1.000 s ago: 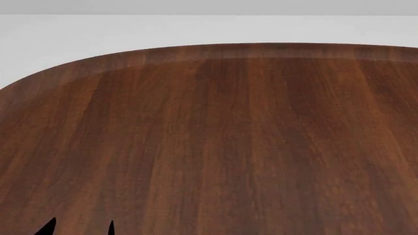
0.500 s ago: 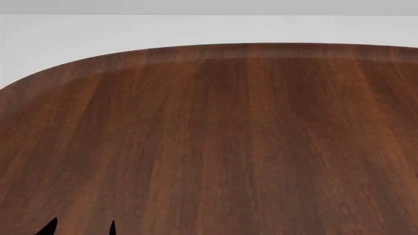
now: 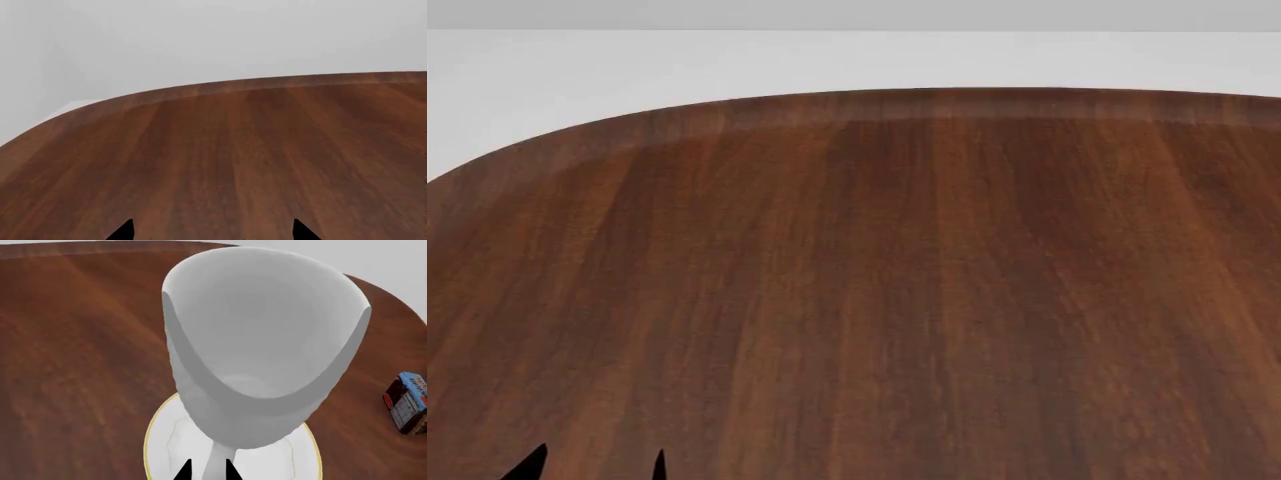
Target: Put the white mug on the plate.
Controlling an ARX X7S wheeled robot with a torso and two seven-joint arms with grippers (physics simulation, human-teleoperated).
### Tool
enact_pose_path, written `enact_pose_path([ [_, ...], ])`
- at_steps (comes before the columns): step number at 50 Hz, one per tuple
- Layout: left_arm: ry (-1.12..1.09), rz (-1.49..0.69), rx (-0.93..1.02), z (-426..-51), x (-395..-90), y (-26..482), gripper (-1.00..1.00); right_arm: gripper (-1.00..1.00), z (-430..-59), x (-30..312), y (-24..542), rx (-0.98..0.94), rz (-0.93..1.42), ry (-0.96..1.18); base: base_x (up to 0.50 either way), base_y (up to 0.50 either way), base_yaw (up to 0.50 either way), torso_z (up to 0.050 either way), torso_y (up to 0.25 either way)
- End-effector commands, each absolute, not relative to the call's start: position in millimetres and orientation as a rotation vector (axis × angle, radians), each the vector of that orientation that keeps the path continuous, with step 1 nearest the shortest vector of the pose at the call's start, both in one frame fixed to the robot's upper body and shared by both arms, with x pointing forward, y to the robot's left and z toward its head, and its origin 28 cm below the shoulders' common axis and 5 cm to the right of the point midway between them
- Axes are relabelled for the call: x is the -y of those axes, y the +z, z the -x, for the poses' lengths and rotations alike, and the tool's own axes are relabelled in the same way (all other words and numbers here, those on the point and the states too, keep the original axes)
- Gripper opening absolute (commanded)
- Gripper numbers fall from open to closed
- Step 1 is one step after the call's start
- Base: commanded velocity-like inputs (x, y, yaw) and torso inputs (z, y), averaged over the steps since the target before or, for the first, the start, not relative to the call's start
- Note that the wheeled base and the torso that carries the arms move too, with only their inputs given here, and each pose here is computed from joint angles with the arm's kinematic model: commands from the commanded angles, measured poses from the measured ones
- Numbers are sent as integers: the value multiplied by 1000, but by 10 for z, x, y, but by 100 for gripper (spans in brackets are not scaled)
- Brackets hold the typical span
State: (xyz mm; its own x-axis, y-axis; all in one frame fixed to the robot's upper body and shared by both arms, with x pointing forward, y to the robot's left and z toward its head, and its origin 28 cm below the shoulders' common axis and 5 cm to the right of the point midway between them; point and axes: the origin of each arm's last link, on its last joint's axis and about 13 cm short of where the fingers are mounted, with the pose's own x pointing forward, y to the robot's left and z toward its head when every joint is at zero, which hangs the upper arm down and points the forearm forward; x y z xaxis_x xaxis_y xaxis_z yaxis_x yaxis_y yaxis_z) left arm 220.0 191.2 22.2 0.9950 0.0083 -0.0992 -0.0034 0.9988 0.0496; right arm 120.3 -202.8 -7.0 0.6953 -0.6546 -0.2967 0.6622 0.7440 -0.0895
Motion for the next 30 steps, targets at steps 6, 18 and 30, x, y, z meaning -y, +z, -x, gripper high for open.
enact_pose_path([
  [6, 3, -66, -93, -2191, -1908, 236, 100, -100, -1209, 2097, -168, -336, -10, -753, 0, 0, 0, 0, 0],
  [18, 6, -68, -96, -2180, -1904, 235, 100, -100, -1261, 2134, -282, -350, -17, -752, 0, 0, 0, 0, 0],
  [30, 7, -74, -97, -2174, -1896, 246, 100, -100, -1276, 2157, -368, -359, -24, -759, 0, 0, 0, 0, 1],
])
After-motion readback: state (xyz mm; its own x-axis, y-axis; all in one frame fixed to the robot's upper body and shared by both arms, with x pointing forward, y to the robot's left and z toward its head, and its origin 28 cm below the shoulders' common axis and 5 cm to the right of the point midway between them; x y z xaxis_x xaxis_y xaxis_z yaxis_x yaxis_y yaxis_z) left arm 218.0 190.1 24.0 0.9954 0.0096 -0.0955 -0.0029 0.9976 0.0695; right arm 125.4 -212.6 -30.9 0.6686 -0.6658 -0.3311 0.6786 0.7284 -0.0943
